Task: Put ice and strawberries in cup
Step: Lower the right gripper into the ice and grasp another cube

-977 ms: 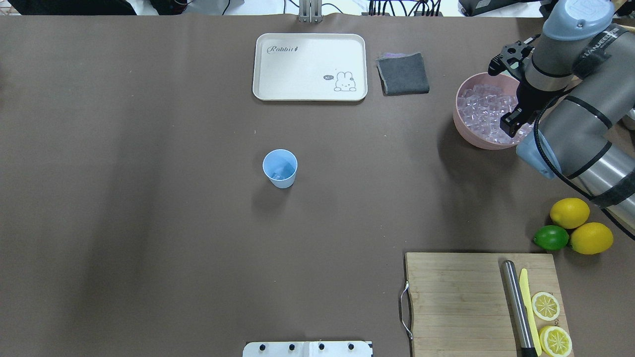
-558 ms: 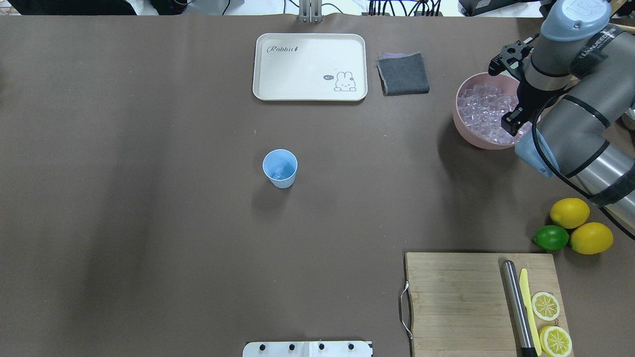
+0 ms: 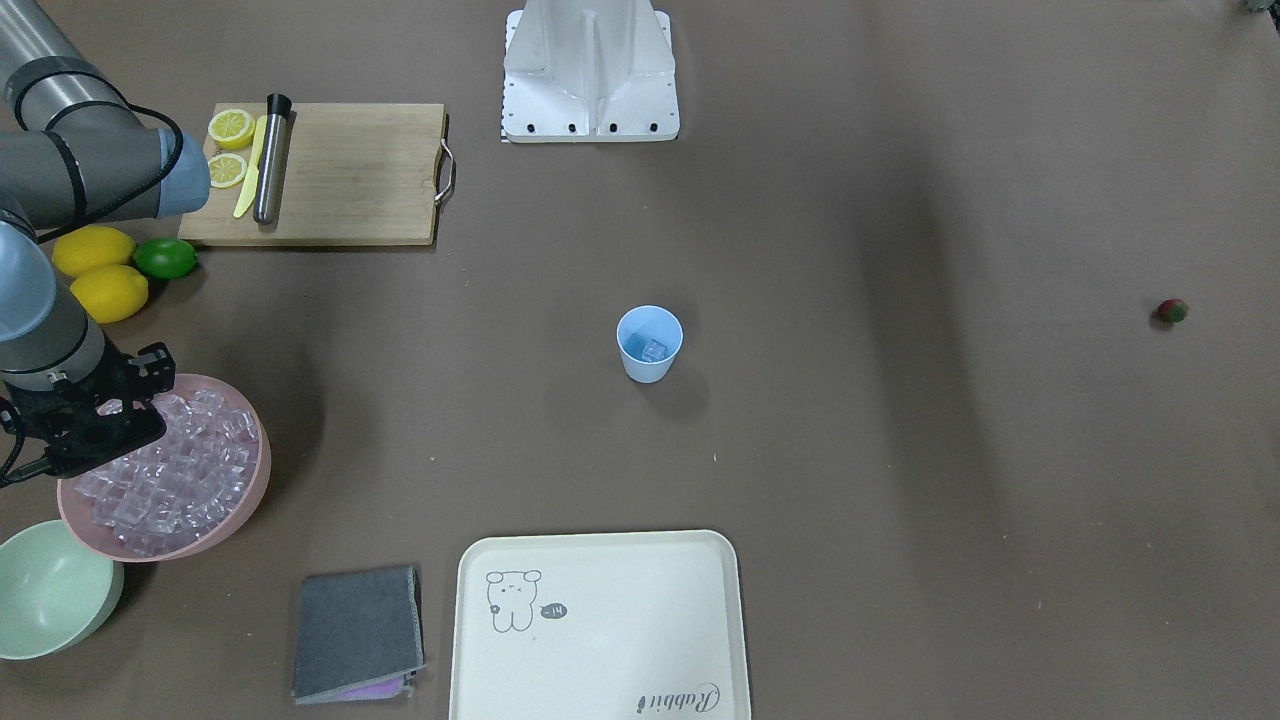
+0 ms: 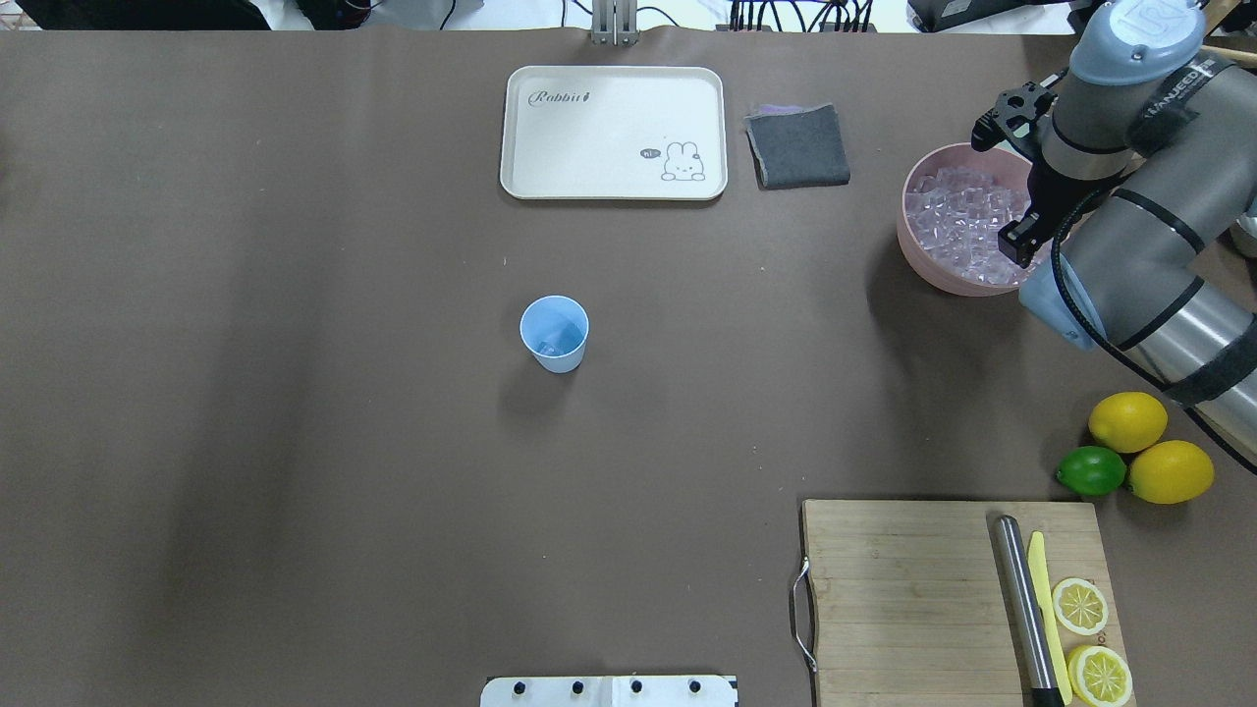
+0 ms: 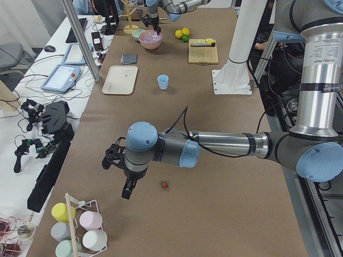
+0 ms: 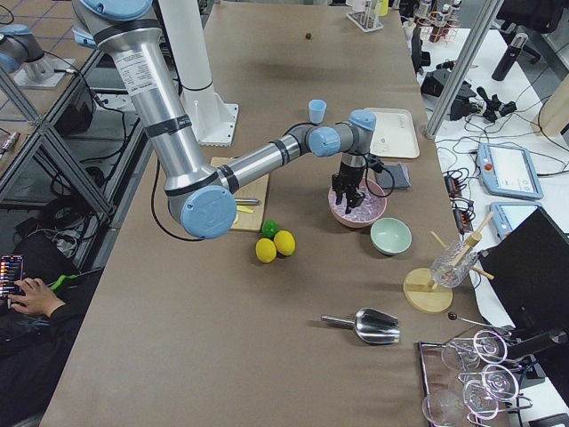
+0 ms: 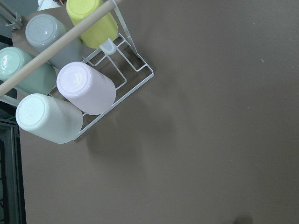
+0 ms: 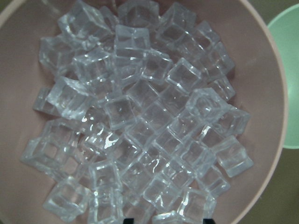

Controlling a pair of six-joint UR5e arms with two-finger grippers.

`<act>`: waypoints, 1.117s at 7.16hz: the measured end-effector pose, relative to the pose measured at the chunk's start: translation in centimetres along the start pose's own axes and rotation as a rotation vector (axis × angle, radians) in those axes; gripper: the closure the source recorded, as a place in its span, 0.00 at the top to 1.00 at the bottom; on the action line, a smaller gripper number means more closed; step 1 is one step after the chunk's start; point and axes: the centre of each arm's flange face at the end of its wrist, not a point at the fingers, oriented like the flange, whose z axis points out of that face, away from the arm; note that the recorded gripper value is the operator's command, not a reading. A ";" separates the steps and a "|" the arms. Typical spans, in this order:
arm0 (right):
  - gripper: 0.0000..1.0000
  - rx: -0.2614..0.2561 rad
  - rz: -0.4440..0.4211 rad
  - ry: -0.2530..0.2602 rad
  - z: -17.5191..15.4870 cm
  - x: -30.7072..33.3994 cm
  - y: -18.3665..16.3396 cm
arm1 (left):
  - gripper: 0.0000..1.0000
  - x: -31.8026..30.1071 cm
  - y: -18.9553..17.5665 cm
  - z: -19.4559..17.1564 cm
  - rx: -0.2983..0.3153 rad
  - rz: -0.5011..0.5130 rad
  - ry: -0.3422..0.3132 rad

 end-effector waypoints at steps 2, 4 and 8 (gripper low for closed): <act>0.58 -0.002 0.002 0.001 0.1 0.1 0.0 | 0.98 0.0 0.0 0.0 0.000 0.000 0.000; 0.57 -0.008 0.005 0.000 0.5 -0.2 0.0 | 0.98 0.0 0.0 0.0 0.001 0.001 0.000; 0.49 -0.017 0.003 -0.002 1.0 -0.7 0.1 | 0.98 0.1 -0.1 0.0 0.001 0.001 0.000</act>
